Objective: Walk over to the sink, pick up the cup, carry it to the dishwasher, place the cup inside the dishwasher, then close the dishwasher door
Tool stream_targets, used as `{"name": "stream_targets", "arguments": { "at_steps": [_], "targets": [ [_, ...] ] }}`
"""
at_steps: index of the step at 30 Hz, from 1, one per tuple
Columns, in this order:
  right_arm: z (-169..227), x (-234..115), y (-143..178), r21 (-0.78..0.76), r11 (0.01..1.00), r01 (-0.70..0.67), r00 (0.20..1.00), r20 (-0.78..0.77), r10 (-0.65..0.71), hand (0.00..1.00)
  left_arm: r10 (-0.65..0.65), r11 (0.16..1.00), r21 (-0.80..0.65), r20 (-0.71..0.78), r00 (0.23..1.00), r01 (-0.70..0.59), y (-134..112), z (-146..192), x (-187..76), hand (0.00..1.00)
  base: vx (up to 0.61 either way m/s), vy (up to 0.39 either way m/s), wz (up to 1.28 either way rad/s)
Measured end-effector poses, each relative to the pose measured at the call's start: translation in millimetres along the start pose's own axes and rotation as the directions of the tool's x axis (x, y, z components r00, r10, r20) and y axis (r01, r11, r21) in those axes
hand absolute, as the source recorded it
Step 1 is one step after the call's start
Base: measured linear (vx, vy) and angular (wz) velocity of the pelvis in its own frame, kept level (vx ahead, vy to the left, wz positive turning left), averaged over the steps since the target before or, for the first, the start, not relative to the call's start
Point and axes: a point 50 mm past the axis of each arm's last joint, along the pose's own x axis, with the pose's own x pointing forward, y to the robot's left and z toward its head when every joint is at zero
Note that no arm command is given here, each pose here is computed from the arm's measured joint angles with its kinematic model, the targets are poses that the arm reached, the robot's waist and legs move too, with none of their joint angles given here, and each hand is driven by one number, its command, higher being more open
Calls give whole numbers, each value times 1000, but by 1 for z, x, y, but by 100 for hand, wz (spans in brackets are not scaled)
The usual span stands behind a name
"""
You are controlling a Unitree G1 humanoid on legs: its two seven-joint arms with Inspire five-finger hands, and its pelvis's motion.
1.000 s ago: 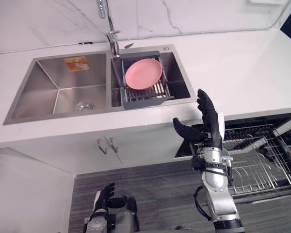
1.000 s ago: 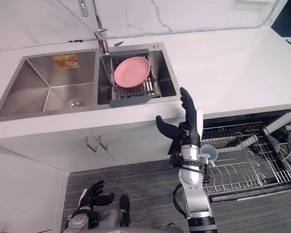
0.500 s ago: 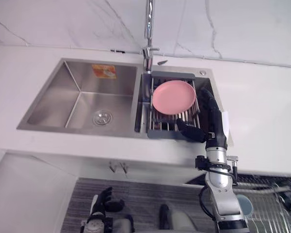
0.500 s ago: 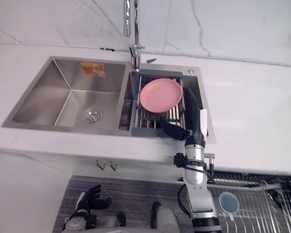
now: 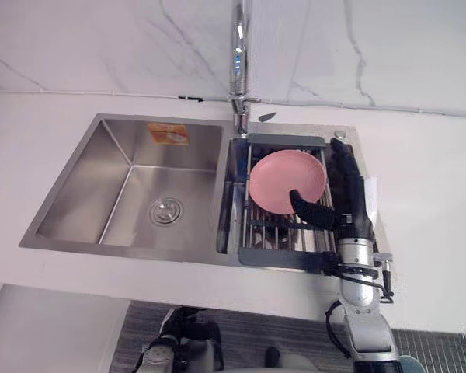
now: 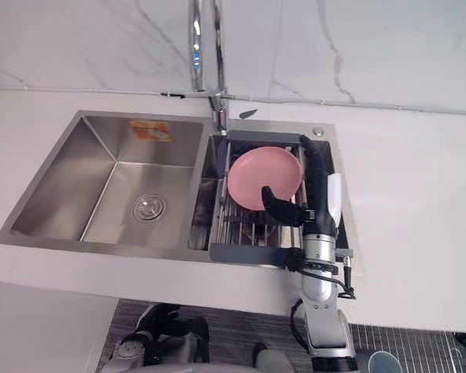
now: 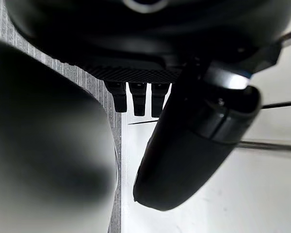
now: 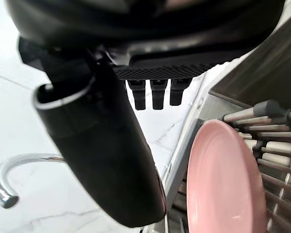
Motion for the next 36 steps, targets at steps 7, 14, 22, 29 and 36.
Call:
{"name": "stream_targets", "arguments": {
  "at_steps": [7, 14, 22, 29, 36],
  "targets": [
    [-30, -25, -8, -136, 989, -50, 990, -141, 31, 90, 23, 997, 70, 20, 1000, -24, -5, -12, -4, 90, -76, -14, -24],
    [-34, -27, -6, -135, 989, -56, 987, -160, 34, 90, 25, 997, 70, 21, 999, -26, -4, -14, -5, 90, 0, -2, 0],
    [-46, -31, -1, -136, 989, -64, 971, -238, 30, 90, 14, 996, 92, 19, 1000, -16, -3, -15, -5, 90, 3, -7, 7],
    [-48, -24, -5, -207, 975, -77, 974, -223, 29, 90, 10, 995, 97, 17, 1000, -12, -3, -15, -5, 90, -2, -3, 2],
    [-49, -15, -20, -355, 928, -116, 983, -173, 57, 90, 8, 995, 98, 16, 1000, -9, -3, -15, -5, 90, 7, -15, 5]
  ]
}}
